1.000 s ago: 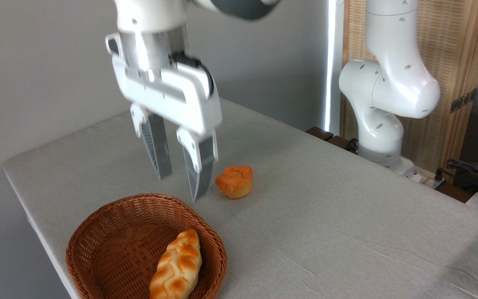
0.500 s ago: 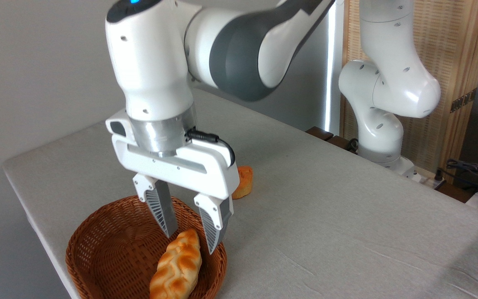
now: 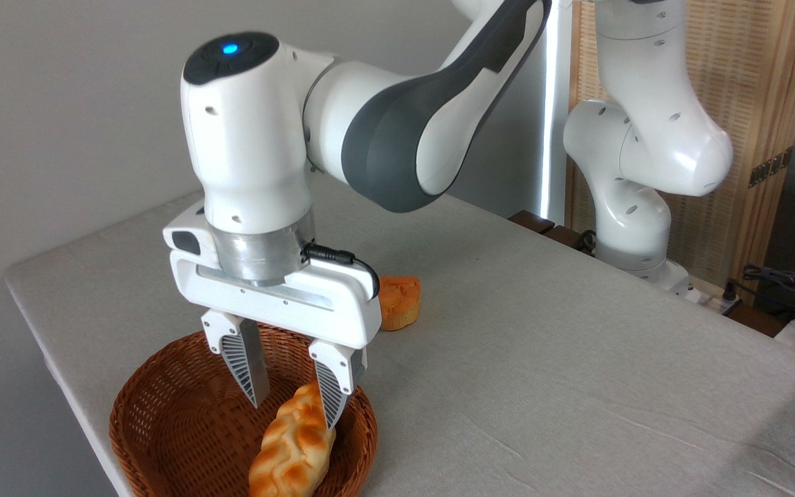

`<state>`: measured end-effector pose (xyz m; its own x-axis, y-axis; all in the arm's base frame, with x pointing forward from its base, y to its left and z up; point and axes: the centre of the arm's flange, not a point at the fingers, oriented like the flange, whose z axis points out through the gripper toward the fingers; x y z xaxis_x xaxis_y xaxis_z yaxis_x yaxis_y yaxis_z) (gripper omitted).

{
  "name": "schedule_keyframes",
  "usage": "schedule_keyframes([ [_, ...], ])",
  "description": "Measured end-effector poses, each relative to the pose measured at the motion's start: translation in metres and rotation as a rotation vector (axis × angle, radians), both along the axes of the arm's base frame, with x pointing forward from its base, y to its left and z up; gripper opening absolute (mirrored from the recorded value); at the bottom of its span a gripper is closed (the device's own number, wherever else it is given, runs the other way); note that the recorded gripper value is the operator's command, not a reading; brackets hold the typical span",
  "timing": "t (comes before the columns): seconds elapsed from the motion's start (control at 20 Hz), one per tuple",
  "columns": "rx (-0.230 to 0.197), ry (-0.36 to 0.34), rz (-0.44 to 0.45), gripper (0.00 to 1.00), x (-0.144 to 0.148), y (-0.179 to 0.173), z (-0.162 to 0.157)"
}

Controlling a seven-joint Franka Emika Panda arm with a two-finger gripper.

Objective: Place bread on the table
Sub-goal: 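Lower the open gripper down over the braided bread in the basket, then close the gripper on the braided bread inside the basket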

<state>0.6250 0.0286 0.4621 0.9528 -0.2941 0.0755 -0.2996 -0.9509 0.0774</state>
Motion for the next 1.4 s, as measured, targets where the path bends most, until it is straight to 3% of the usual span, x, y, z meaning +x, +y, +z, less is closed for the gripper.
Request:
schedule_keyframes([
  [0.7, -0.001, 0.009, -0.012, 0.98, -0.001, -0.01, -0.027],
  [1.05, -0.002, 0.021, -0.023, 0.31, -0.001, -0.014, -0.035],
  [1.4, -0.002, 0.022, -0.04, 0.3, -0.002, -0.015, -0.036],
])
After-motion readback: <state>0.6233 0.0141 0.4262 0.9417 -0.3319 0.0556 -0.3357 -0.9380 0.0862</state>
